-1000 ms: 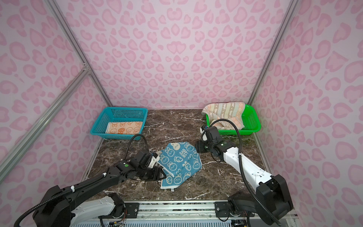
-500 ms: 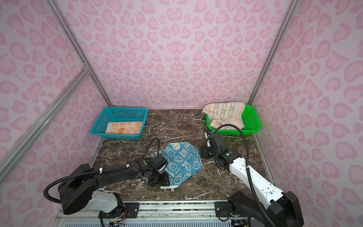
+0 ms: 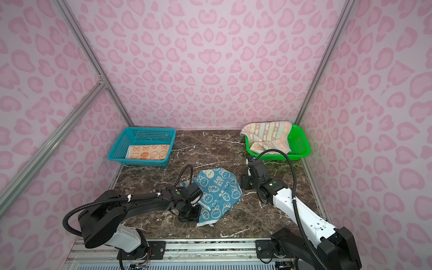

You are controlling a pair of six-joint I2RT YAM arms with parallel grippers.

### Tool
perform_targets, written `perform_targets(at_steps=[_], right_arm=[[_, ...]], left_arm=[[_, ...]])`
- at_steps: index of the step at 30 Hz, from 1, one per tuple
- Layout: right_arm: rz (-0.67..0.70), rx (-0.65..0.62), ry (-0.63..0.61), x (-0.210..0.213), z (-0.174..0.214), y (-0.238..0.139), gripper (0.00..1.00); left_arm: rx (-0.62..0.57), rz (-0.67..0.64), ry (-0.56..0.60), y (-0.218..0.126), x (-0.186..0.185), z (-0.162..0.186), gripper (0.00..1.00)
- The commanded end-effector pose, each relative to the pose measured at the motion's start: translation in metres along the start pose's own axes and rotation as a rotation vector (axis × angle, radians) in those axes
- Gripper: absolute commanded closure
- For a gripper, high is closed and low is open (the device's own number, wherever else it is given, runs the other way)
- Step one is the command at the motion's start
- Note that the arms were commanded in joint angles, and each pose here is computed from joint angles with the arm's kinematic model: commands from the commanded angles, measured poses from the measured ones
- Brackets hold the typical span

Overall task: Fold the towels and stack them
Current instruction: 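Grasp the blue towel's nearer corner with the left gripper while the right gripper approaches, then grasp another corner of the blue towel with the right gripper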

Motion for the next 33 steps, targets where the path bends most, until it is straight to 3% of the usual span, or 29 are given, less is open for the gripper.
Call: perform_targets(at_steps=[1,8,13,20,30,33], right_arm=[[0.001,-0.001,-0.002,-0.001,-0.001,0.002,0.28],[-0.028,0.027,0.028,-0.006,0.000,0.007,0.29],[-0.045,0.034,0.038,-0.006,-0.002,0.013,0.31],[-0.060,0.055,0.040,-0.002,-0.010,0.022,0.31],[-0.344,0.233,0.032,0.022,0.012,0.025,0.28],[-0.377,0.284,0.011,0.027,0.031,0.024,0.26]], left_arm=[[-0.064,-0.088,-0.024,-0.002,0.008,-0.008,0.96],[-0.236,0.022,-0.051,-0.053,-0.002,-0.041,0.96],[-0.343,0.014,-0.054,-0.086,0.011,-0.072,0.96],[-0.365,-0.010,-0.010,-0.092,0.015,-0.103,0.96],[-0.511,0.169,0.040,-0.155,-0.023,-0.166,0.96],[-0.508,0.172,0.025,-0.155,-0.019,-0.181,0.96]])
Point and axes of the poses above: each gripper's point midway between its finger pads, its own y axis out along the fingers, its own x axis along the line the jaws close on, z = x × y, the point moved 7 cm from there along -y, back along the fingers, and after that the axes turned 1 degree about y, right-handed, at the moved point
